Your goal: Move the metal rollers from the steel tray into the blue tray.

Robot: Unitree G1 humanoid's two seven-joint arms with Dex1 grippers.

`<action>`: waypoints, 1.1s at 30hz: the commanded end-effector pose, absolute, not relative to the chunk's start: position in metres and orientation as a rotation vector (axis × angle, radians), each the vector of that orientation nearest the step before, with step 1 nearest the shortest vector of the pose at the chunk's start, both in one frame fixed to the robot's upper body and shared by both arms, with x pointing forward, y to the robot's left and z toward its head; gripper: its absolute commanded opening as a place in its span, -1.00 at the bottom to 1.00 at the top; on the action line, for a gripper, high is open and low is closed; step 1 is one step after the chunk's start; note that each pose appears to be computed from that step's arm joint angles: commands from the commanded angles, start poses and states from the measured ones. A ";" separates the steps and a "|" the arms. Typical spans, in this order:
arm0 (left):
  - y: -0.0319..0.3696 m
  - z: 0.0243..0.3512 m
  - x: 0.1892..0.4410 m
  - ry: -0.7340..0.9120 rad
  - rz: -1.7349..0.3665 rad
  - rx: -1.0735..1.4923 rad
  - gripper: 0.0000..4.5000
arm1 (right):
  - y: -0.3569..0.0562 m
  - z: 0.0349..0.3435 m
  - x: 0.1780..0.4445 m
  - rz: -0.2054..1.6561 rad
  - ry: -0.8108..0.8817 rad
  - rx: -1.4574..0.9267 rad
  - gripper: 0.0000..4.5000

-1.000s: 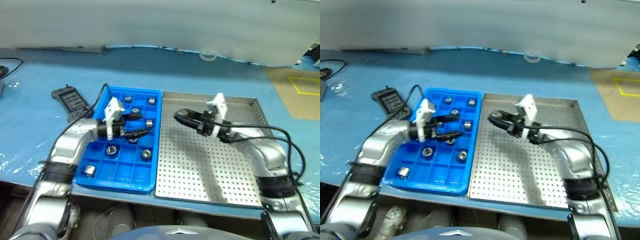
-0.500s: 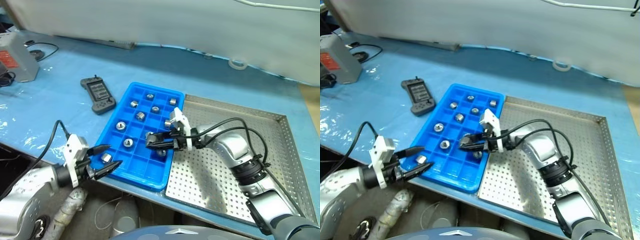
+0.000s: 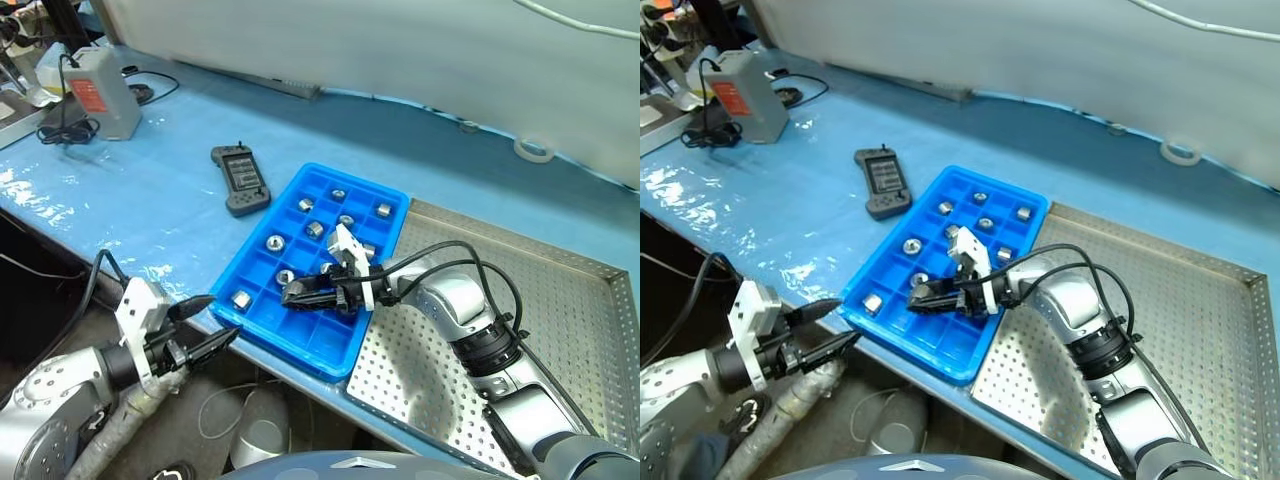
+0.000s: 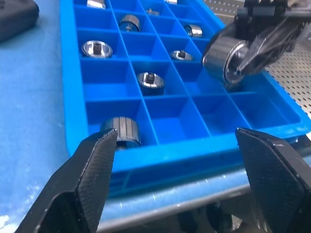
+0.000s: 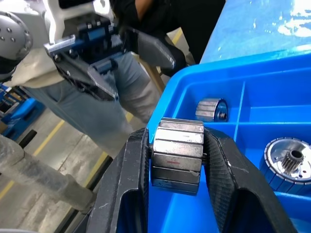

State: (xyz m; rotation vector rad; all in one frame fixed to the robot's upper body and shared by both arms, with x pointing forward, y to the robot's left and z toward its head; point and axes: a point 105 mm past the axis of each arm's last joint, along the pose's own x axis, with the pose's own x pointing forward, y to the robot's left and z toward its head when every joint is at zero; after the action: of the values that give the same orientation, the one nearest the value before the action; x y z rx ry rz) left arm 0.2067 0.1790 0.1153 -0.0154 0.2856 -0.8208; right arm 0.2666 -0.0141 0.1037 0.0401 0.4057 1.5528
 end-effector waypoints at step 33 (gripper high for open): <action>0.076 0.148 0.349 0.017 -1.219 0.068 0.81 | -0.185 0.161 0.319 0.545 -0.002 -0.055 0.58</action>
State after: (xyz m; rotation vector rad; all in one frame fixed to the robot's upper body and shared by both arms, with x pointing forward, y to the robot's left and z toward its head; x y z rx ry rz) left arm 0.3479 0.0837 0.1435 0.0266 0.0575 -1.1775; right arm 0.3196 -0.1754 0.1368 -0.0141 0.1053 0.6254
